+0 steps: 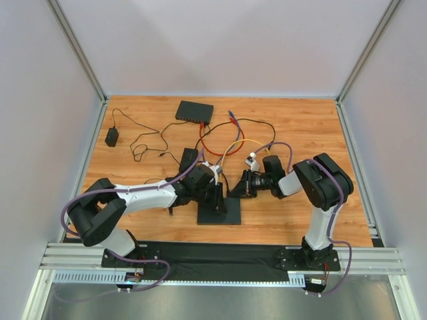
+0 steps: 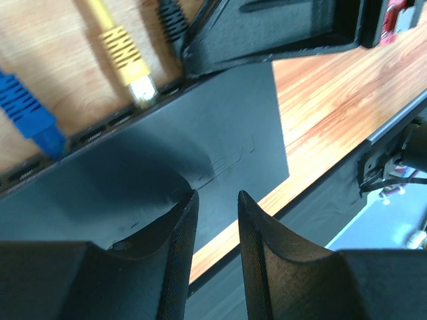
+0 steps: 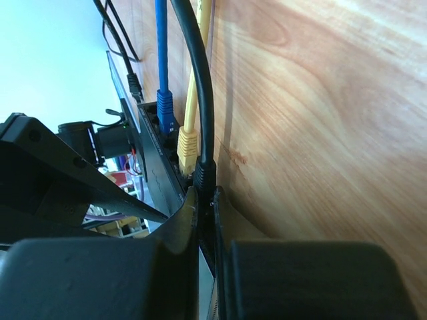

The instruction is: Pull the plug from the switch port

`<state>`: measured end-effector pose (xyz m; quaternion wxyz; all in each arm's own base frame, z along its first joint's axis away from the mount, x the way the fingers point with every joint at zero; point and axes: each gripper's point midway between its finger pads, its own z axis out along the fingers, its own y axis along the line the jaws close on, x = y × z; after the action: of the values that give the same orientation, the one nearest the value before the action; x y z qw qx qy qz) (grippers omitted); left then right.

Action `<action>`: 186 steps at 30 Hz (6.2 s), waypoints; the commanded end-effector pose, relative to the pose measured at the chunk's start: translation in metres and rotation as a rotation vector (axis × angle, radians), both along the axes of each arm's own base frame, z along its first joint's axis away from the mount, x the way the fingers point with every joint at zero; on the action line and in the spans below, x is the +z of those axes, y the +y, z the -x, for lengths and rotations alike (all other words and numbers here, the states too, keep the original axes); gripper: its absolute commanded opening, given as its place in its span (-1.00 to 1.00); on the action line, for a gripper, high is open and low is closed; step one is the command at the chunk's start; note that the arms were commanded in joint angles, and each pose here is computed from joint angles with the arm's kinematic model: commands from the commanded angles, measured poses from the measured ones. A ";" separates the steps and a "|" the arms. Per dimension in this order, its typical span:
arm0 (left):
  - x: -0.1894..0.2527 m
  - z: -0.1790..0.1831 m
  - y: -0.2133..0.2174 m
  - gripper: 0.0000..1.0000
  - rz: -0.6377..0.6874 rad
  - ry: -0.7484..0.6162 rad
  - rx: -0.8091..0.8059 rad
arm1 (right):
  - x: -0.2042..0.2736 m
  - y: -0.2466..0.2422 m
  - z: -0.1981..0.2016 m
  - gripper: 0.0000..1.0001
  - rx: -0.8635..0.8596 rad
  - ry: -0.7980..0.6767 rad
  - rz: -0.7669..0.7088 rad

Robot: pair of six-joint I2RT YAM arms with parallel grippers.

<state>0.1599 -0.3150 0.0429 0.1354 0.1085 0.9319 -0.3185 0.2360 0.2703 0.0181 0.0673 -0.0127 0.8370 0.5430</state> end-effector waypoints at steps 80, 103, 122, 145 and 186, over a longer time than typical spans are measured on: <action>0.164 0.019 0.105 0.51 0.126 -0.389 0.182 | 0.169 -0.357 -0.127 -0.99 -1.470 -0.187 0.186; 0.149 0.016 0.092 0.51 0.123 -0.355 0.160 | 0.070 -0.367 -0.065 0.01 -1.354 -0.002 0.583; 0.092 0.001 0.054 0.41 0.105 -0.187 0.211 | 0.140 -0.044 -0.034 0.45 -0.154 -0.470 0.314; 0.031 -0.011 0.033 0.19 0.082 -0.034 0.197 | 0.045 0.032 -0.014 -0.23 0.160 -0.176 0.140; 0.007 0.000 0.032 0.12 0.079 0.032 0.186 | -0.001 0.033 -0.006 -0.48 0.235 -0.075 0.155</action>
<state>0.1613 -0.2817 0.0524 0.1595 0.0142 0.9269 -0.3393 0.2399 0.3009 0.0208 0.0330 -0.1205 0.8688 0.4792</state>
